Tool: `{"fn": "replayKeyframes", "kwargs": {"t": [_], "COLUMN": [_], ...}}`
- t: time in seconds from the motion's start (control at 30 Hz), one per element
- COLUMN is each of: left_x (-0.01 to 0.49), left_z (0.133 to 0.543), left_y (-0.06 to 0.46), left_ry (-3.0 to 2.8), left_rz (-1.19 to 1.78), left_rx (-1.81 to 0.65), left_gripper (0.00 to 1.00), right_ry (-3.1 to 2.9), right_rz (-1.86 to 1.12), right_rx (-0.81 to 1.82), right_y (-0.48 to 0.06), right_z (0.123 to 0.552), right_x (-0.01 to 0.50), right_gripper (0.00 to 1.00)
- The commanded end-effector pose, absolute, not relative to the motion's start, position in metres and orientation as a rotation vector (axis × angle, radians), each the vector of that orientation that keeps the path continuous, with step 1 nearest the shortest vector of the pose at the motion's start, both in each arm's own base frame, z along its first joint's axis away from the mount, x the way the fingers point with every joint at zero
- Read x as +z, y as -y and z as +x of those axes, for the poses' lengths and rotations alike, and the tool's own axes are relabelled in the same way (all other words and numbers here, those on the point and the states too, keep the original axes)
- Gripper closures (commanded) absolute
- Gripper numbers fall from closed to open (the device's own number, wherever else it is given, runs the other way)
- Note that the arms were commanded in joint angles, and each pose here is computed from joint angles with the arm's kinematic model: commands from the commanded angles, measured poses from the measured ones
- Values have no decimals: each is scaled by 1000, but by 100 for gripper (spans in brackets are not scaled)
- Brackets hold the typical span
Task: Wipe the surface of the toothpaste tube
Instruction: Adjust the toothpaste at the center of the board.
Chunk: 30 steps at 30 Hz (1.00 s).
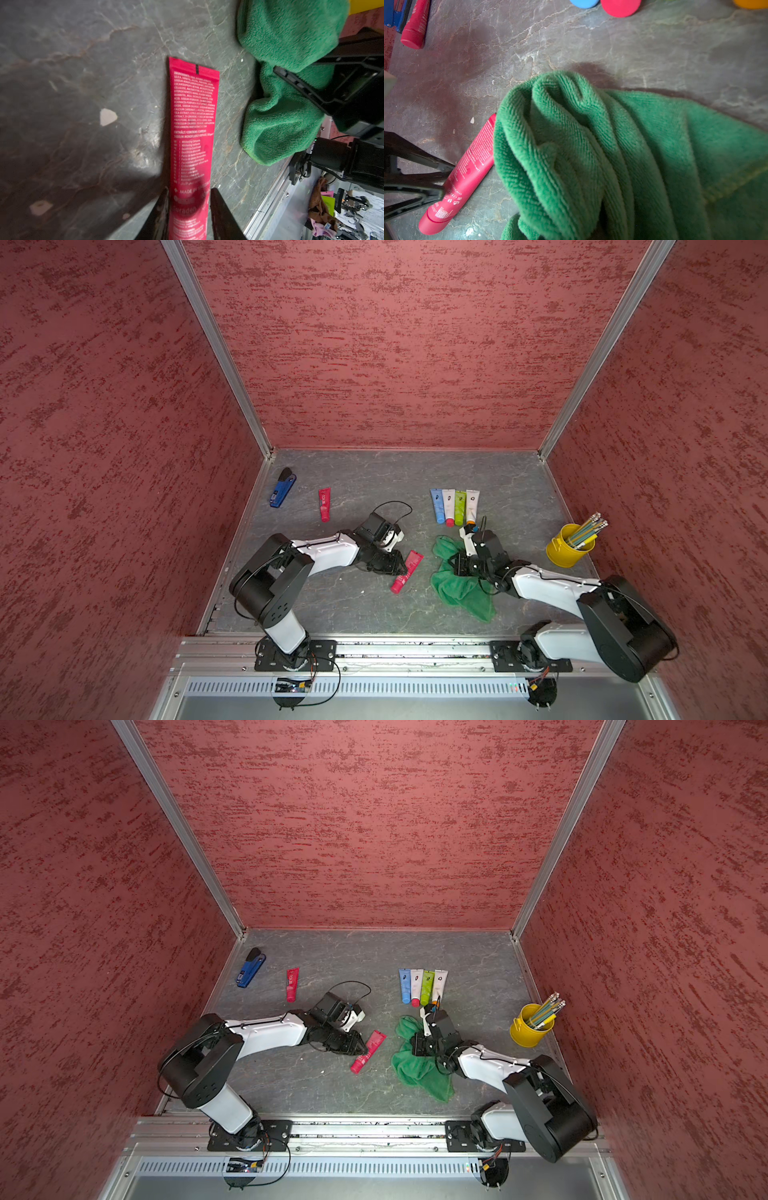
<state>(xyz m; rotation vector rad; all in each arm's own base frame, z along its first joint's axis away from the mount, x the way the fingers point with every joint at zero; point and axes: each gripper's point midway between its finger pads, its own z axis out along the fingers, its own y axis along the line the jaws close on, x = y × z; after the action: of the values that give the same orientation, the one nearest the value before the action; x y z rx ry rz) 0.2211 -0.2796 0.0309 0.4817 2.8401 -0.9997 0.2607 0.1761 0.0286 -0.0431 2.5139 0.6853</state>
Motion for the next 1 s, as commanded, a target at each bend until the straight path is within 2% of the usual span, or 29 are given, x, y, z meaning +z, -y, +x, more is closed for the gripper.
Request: {"fn": "replayKeyframes", "kwargs": {"t": [0.0,0.37,0.53,0.7,0.8,0.97], "left_x": [26,3,-7,1,10,28], "left_z": [223,196,186,194,204,228], "left_y": [277,254,245,240,227,191], "left_ry": [-2847,-2948,-2974,-2955,-2945,-2923], "left_rz": [517,586,580,547,511,462], "left_rx": [-926,-556,-472,-411,-262,151], "left_gripper": [69,71,88,94,96,97], "right_ry": [-2525,-2524,-2523,-2524,-2520,-2513], "right_rz": [-62,-73,-78,-80,-82,-87], "right_rx": [692,695,694,693,695,700], "right_y": [-176,-178,-179,-179,-179,-180], "right_z": [259,258,257,257,257,257], "right_x": [27,28,28,28,29,30], "right_gripper": [100,99,99,100,100,98]}}
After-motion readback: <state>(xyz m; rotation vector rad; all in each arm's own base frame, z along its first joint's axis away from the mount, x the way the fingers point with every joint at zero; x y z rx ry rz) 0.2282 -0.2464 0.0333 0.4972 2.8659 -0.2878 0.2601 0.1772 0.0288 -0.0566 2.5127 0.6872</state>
